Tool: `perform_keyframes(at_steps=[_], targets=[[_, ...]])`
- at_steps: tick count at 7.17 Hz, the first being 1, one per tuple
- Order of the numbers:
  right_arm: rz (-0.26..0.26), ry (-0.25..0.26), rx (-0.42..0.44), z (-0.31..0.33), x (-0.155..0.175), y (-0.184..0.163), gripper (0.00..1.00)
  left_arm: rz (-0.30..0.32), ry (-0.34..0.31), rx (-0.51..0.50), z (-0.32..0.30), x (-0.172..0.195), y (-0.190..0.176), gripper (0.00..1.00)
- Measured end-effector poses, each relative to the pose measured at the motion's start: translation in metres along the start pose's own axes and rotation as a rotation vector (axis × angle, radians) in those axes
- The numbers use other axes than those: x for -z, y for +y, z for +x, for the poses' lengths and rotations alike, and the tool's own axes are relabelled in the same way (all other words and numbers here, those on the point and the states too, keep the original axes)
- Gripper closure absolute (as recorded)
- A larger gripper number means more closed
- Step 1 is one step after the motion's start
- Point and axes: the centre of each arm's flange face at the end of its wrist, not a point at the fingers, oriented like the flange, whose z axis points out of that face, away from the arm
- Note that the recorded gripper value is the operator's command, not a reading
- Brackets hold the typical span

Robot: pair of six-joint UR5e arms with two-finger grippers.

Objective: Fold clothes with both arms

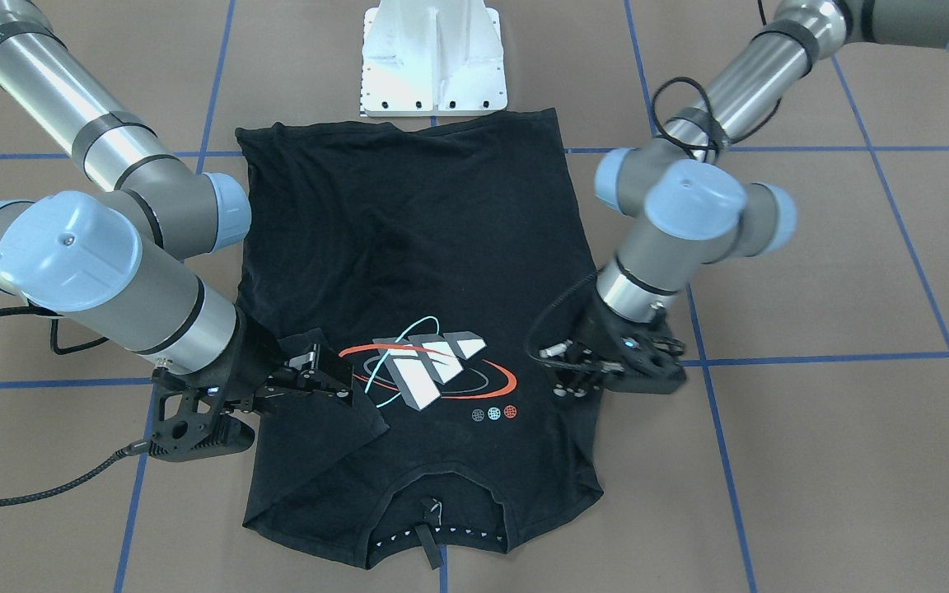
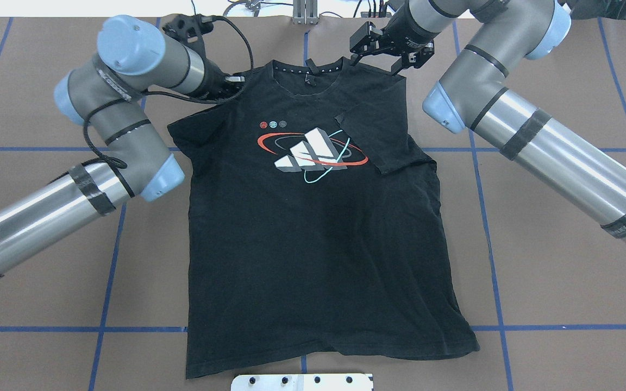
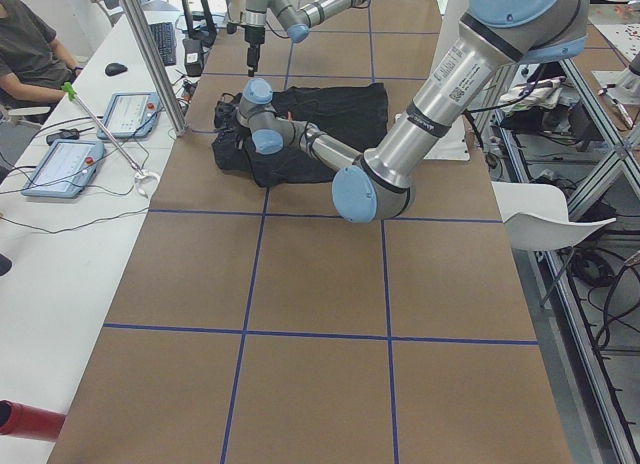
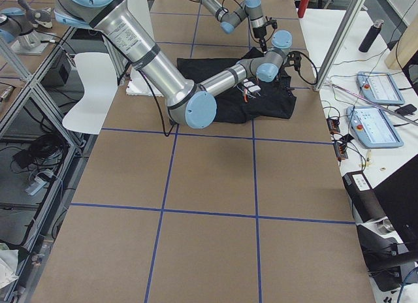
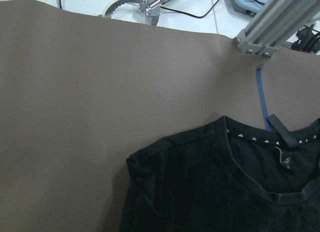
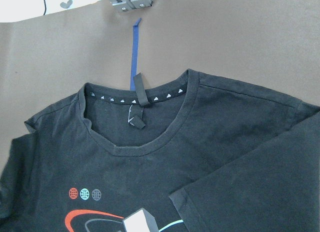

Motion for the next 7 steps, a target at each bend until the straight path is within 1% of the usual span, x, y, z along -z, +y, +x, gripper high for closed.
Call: perform_keyframes(at_steps=[1, 2, 4, 5, 7], targets=[[0.0, 0.003, -0.003, 0.004, 0.0, 0.0, 0.0, -0.023, 0.003, 0.033, 0.022, -0.016, 0.015, 1.0], [-0.001, 0.003, -0.004, 0.005, -0.001, 0.0, 0.0, -0.024, -0.008, 0.056, 0.034, -0.03, 0.019, 1.0], [-0.001, 0.003, -0.003, 0.005, -0.001, 0.001, 0.0, 0.041, -0.033, 0.072, 0.032, -0.05, 0.009, 1.0], [0.0, 0.003, -0.003, 0.004, -0.001, 0.0, 0.0, 0.063, -0.043, 0.076, 0.026, -0.055, 0.004, 1.0], [0.002, 0.004, -0.004, 0.005, 0.0, 0.0, 0.0, 0.081, -0.048, 0.083, 0.02, -0.056, -0.004, 1.0]])
